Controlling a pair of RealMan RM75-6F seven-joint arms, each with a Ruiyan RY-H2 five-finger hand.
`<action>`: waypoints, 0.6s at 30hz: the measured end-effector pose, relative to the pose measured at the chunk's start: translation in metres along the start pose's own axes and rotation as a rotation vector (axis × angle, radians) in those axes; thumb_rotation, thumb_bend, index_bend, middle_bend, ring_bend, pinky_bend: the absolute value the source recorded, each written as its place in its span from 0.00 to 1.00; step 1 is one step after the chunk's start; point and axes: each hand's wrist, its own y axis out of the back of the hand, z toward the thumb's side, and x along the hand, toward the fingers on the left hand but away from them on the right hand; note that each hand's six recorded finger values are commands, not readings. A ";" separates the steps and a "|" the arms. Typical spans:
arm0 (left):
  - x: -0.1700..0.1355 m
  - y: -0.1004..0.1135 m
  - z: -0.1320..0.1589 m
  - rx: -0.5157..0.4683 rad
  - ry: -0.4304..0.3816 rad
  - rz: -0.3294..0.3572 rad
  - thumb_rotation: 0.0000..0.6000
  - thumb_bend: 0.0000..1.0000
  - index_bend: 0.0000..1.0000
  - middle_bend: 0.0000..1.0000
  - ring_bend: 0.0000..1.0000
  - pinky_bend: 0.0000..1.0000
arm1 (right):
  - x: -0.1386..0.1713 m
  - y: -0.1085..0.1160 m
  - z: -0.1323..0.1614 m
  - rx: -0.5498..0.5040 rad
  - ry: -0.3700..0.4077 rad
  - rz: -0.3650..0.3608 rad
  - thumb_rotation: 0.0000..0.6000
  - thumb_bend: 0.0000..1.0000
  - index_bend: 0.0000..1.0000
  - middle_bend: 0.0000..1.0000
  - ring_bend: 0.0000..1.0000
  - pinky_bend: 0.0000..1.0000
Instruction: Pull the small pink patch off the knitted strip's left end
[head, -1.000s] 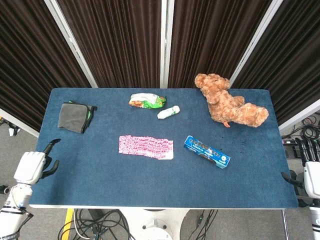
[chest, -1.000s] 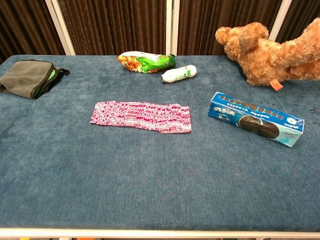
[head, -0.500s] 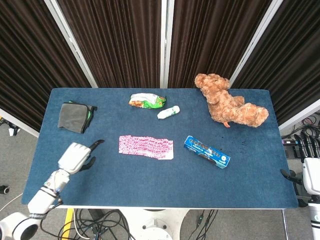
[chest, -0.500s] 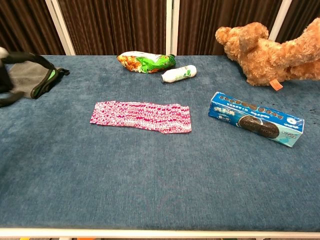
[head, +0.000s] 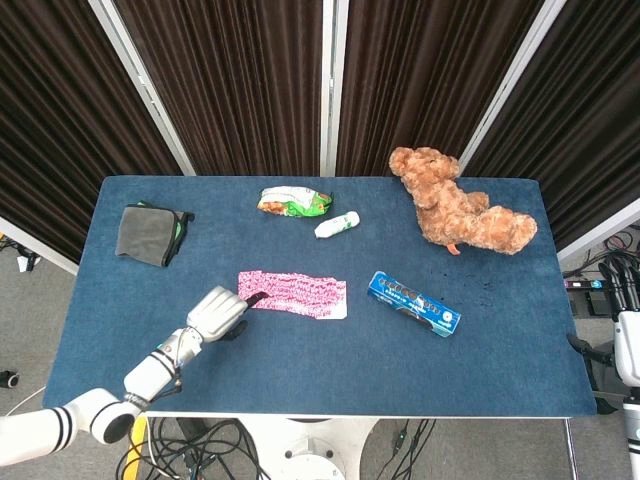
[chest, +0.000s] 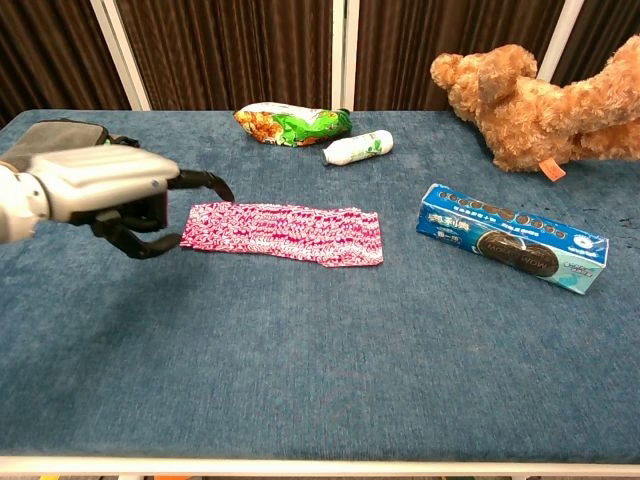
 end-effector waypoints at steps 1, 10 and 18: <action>0.003 -0.002 0.000 0.010 0.003 -0.011 1.00 0.50 0.16 1.00 0.95 0.94 | 0.000 0.000 0.000 -0.002 -0.001 -0.001 1.00 0.01 0.00 0.00 0.00 0.00; 0.032 -0.013 -0.015 0.058 0.084 -0.072 1.00 0.51 0.16 1.00 0.95 0.94 | 0.000 0.000 -0.011 -0.016 -0.028 0.008 1.00 0.01 0.00 0.00 0.00 0.00; 0.041 -0.027 -0.030 0.045 0.142 -0.116 1.00 0.51 0.16 1.00 0.95 0.94 | -0.005 -0.002 -0.012 -0.021 -0.031 0.013 1.00 0.01 0.00 0.00 0.00 0.00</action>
